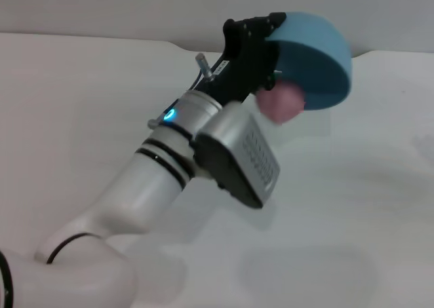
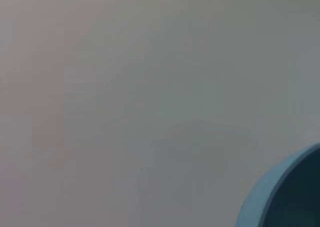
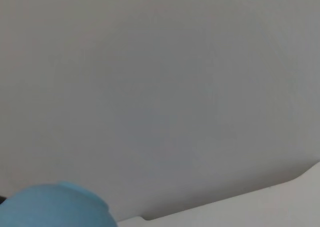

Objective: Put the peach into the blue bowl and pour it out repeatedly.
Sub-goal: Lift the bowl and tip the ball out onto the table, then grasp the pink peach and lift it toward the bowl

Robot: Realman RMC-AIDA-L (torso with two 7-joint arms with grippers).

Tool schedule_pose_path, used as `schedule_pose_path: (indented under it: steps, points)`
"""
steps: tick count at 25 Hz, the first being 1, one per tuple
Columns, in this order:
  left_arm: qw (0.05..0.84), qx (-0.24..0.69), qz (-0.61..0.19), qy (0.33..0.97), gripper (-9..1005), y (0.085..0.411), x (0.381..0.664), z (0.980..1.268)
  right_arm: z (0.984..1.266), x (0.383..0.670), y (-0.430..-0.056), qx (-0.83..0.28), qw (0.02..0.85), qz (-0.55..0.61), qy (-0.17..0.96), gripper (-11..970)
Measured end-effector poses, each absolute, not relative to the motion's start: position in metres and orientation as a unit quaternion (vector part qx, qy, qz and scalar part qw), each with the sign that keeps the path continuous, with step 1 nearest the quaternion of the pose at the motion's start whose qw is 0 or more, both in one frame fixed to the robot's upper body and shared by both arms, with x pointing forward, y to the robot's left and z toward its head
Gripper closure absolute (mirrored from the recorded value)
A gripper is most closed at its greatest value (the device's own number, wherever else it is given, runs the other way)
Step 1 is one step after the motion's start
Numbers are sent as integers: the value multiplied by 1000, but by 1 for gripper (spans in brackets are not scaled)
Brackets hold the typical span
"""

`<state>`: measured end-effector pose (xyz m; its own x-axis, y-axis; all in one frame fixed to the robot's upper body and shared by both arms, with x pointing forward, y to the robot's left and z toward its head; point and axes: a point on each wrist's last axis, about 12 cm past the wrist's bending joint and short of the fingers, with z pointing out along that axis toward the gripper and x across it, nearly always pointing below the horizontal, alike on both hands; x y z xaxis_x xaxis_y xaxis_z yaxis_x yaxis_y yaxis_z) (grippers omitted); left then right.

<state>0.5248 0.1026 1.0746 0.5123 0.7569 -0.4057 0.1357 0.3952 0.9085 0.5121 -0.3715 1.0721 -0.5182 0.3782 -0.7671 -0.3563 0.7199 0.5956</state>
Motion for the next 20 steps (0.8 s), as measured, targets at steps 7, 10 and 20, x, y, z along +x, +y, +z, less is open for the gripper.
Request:
schedule_pose_path:
  steps: [7,10,20]
  points:
    - [701,530,243,411,997,101,519,1071,1074,517,-370,5,494,372,786,569]
    - [699,519,230,436,997,101,523,1072,1075,519,-369,3,494,373,785,569]
    - [676,380,100,624,997,115,573,1094,1077,525,-359,-29,499,374,781,568]
